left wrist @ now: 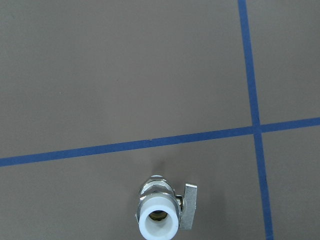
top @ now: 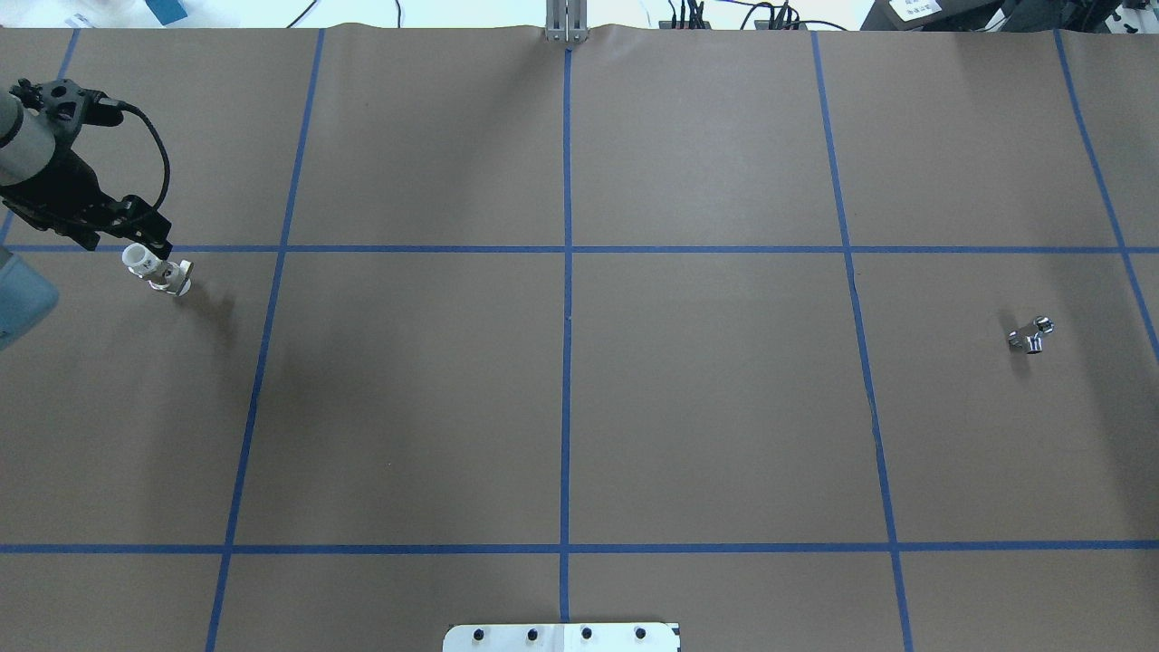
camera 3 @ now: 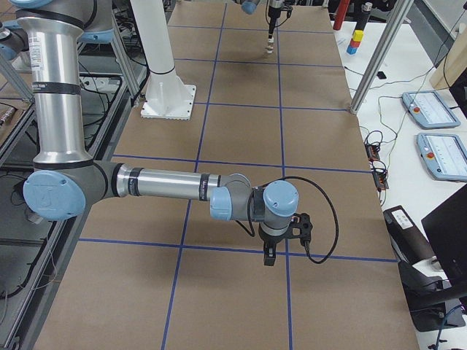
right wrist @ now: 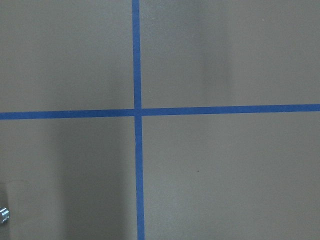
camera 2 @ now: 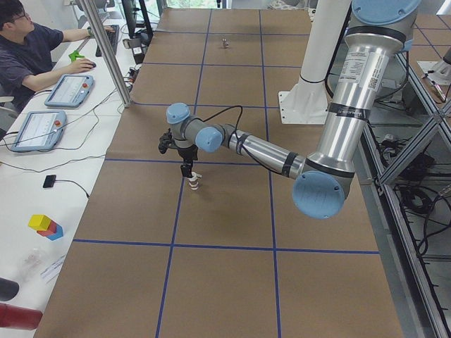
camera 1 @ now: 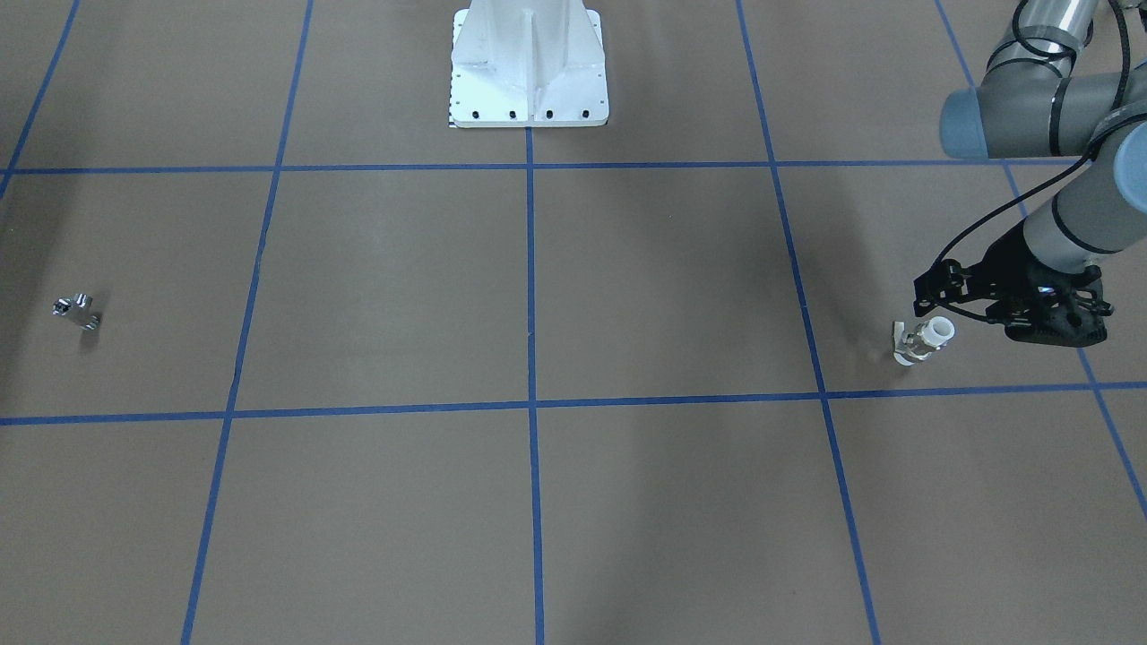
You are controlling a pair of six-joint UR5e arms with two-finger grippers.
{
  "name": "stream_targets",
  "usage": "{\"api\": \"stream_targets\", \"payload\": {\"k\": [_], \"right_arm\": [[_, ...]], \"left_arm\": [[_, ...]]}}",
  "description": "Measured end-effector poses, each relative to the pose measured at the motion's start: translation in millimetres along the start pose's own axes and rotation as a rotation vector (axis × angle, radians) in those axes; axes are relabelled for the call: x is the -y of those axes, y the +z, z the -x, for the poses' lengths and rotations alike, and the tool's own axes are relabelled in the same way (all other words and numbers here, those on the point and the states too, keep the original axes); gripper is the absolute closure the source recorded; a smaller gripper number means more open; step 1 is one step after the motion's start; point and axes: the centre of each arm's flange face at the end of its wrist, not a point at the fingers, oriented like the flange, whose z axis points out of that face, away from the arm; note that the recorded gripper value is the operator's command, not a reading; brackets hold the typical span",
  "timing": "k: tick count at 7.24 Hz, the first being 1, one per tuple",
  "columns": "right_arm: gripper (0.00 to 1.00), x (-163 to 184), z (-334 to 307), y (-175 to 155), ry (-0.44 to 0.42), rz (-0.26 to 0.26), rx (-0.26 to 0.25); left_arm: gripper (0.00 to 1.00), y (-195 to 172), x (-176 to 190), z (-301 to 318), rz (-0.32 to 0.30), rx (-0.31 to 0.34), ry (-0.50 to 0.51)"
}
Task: Assemble PPR valve and pipe with both arms
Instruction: 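Lower the left gripper onto the white PPR valve and grasp it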
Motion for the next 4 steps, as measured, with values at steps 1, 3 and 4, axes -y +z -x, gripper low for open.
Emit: {"api": "stream_targets", "payload": {"k": [1, 3, 4], "right_arm": [[0.00, 0.0, 0.2, 0.2, 0.000, 0.000, 0.004], [0.00, 0.0, 0.9, 0.1, -0.001, 0.000, 0.010], [0.00, 0.0, 1.2, 0.1, -0.001, 0.000, 0.013]], "left_arm": [[0.01, 10.1, 5.2, -0.5, 0.007, 0.014, 0.001], [0.01, 22.1, 10.6, 6.2, 0.007, 0.039, -0.002], [0.01, 26.2, 11.1, 9.4, 0.011, 0.044, -0.005]]}}
